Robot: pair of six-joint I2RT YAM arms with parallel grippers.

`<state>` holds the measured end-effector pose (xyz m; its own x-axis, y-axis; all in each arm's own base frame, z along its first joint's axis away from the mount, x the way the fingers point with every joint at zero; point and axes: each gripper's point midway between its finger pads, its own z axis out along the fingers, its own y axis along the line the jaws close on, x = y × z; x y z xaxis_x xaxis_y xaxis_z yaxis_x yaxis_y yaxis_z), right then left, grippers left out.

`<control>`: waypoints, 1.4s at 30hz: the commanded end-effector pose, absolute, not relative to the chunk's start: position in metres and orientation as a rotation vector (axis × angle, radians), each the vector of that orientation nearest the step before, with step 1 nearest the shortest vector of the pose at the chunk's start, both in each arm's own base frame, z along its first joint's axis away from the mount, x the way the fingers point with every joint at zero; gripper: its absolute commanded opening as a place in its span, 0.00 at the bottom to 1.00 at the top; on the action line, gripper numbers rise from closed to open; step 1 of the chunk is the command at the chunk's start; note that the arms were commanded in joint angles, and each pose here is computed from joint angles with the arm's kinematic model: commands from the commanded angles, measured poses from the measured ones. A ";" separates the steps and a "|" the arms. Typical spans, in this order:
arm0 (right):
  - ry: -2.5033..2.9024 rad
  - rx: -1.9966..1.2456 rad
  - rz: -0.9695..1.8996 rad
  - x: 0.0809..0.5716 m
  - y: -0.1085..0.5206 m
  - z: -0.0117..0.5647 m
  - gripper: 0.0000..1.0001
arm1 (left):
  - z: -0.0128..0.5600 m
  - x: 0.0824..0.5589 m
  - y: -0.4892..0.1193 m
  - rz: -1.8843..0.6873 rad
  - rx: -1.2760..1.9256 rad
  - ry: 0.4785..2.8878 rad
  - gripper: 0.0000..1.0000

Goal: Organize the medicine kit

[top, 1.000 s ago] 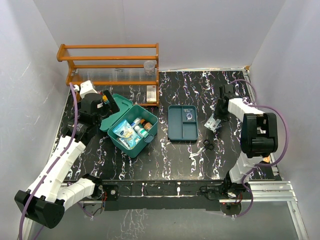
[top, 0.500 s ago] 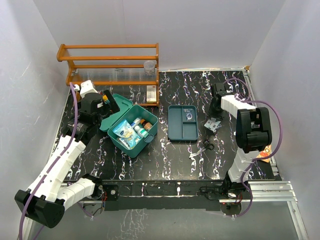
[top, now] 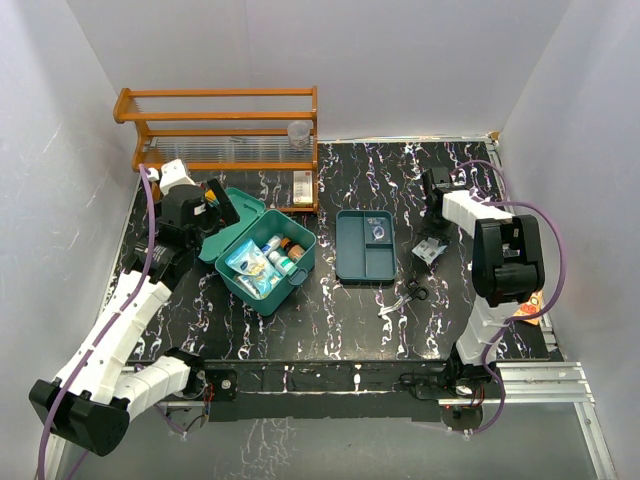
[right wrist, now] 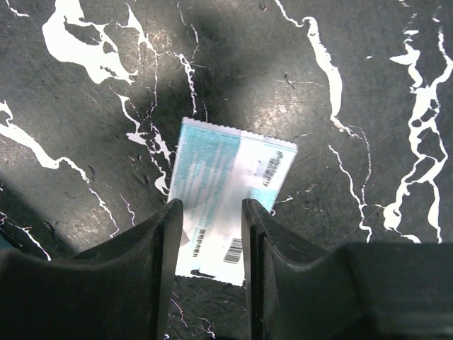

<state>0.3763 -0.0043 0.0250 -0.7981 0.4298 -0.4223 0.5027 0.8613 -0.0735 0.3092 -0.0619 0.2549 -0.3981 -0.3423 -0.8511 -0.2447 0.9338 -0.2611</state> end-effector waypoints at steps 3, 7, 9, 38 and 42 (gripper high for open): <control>2.488 0.771 -0.269 0.380 -0.014 0.056 0.38 | 0.279 0.314 -0.064 -0.141 -0.414 1.944 0.99; 2.448 0.800 -0.223 0.380 -0.011 0.059 0.34 | 0.279 0.314 -0.064 -0.139 -0.414 1.943 0.99; 2.463 0.806 -0.205 0.379 -0.008 0.052 0.31 | 0.280 0.314 -0.064 -0.142 -0.414 1.942 0.99; 2.502 0.752 -0.202 0.387 -0.006 0.045 0.00 | 0.288 0.320 -0.069 -0.165 -0.393 1.931 0.99; 2.479 0.724 -0.130 0.395 0.002 0.055 0.00 | 0.287 0.319 -0.070 -0.166 -0.392 1.932 0.99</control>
